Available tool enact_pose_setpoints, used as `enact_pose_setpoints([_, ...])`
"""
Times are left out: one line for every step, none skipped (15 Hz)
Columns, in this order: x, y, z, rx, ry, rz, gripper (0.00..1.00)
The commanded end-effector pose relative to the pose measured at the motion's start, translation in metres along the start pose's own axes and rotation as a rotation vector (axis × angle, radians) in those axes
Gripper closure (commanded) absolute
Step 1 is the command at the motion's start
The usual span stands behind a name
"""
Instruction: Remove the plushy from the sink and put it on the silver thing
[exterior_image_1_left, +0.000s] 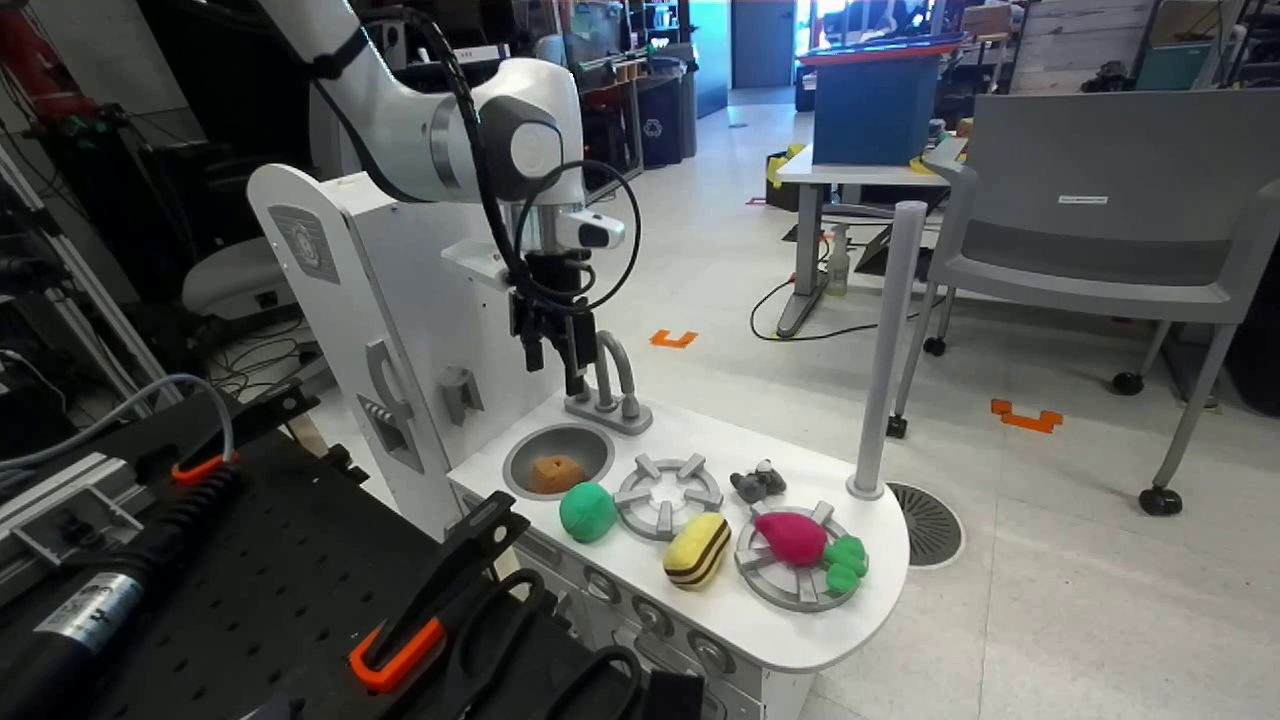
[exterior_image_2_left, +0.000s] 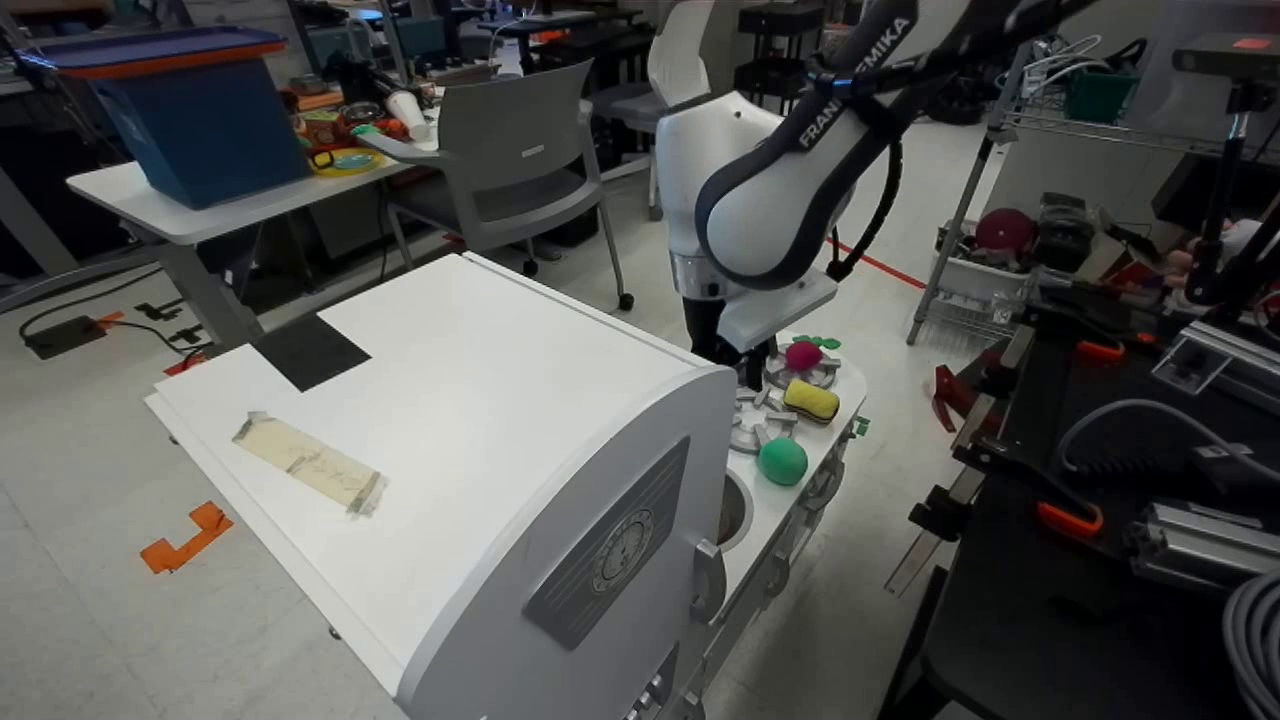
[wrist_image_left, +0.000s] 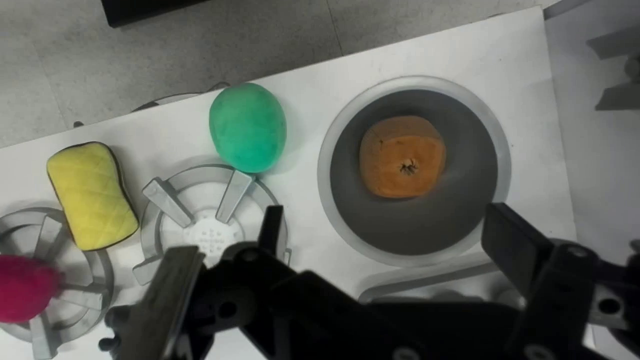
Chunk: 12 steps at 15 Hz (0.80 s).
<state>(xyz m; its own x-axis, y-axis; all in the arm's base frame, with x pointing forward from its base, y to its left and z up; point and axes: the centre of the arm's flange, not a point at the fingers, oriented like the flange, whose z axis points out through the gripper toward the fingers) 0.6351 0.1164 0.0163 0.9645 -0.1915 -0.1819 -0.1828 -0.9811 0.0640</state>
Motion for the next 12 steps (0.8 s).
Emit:
enact_pose_setpoints([0.032, -0.018, 0.032, -0.032, -0.076, -0.001, 0.00])
enact_pose_setpoints([0.036, -0.018, 0.042, -0.053, -0.095, -0.007, 0.00])
enact_pose_setpoints([0.041, -0.019, 0.052, -0.065, -0.105, -0.005, 0.00])
enact_pose_setpoints([0.044, -0.018, 0.060, -0.084, -0.107, 0.000, 0.00])
enact_pose_setpoints([0.047, -0.018, 0.070, -0.102, -0.111, -0.003, 0.00])
enact_pose_setpoints([0.049, -0.017, 0.078, -0.115, -0.108, -0.006, 0.00])
enact_pose_setpoints([0.052, -0.018, 0.088, -0.130, -0.108, -0.007, 0.00])
enact_pose_setpoints([0.054, -0.019, 0.097, -0.141, -0.110, -0.007, 0.00])
enact_pose_setpoints([0.056, -0.020, 0.105, -0.148, -0.107, -0.006, 0.00])
enact_pose_setpoints([0.058, -0.023, 0.116, -0.155, -0.105, -0.009, 0.00])
enact_pose_setpoints([0.057, -0.026, 0.126, -0.166, -0.085, -0.026, 0.00])
enact_pose_setpoints([0.056, -0.029, 0.136, -0.173, -0.062, -0.040, 0.00])
